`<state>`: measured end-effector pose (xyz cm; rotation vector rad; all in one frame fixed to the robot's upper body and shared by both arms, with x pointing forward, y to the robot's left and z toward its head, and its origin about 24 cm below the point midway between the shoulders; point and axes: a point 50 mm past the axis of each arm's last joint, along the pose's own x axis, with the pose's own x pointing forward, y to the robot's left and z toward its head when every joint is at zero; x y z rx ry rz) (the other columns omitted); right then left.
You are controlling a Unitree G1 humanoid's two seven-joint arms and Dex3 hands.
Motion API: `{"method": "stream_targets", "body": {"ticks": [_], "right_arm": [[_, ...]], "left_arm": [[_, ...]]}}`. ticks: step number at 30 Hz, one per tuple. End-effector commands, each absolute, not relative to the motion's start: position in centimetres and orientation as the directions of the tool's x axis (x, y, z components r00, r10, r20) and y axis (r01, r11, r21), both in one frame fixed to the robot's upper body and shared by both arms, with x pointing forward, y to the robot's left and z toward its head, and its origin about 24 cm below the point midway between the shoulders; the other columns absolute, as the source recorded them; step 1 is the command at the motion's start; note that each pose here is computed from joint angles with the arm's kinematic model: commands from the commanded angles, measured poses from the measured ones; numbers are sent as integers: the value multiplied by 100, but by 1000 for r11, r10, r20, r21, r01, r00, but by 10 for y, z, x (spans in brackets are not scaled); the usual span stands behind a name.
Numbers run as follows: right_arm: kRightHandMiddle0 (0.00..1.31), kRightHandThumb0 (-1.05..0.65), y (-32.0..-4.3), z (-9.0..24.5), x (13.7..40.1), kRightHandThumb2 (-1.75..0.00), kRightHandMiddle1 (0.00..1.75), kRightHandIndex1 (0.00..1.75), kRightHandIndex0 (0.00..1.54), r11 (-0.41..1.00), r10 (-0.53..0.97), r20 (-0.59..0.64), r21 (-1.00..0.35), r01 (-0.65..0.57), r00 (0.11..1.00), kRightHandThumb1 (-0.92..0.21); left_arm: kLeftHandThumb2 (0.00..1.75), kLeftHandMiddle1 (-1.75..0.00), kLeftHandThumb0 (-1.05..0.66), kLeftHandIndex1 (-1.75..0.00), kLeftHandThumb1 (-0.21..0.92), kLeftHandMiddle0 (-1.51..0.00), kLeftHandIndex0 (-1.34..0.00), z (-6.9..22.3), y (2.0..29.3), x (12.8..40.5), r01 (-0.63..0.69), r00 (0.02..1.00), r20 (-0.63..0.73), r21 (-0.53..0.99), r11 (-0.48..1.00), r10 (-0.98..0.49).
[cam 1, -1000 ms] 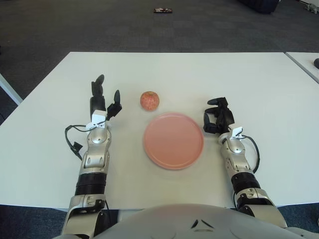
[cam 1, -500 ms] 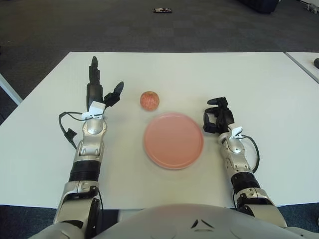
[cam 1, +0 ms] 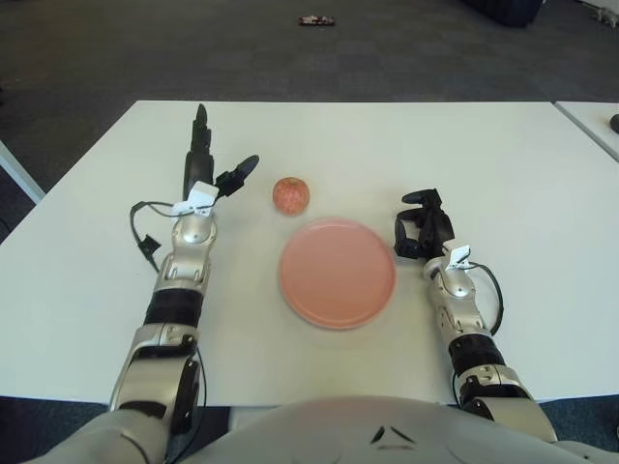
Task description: Put the apple into the plate.
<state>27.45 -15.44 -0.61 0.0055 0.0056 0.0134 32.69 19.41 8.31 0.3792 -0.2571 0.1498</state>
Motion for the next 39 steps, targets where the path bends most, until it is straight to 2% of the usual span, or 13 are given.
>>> {"method": "stream_targets", "body": {"ticks": [1,15,39], "right_arm": [[102,-5,-154,-18,268,-128,175,175,127,1000,14,-73,20,-12,997,-32],[103,-5,-153,-20,267,-128,175,175,127,1000,12,-66,23,-10,998,-32],[103,-4,-152,-22,265,-128,175,175,129,999,-5,-65,32,8,998,-31]], "left_arm": [[8,0,-105,0,92,0,0,84,187,336,-152,964,260,370,916,55],[5,0,-105,0,91,0,0,76,173,351,-47,985,169,462,886,-36],[2,0,-105,0,90,0,0,77,152,353,182,958,99,519,835,-270]]}}
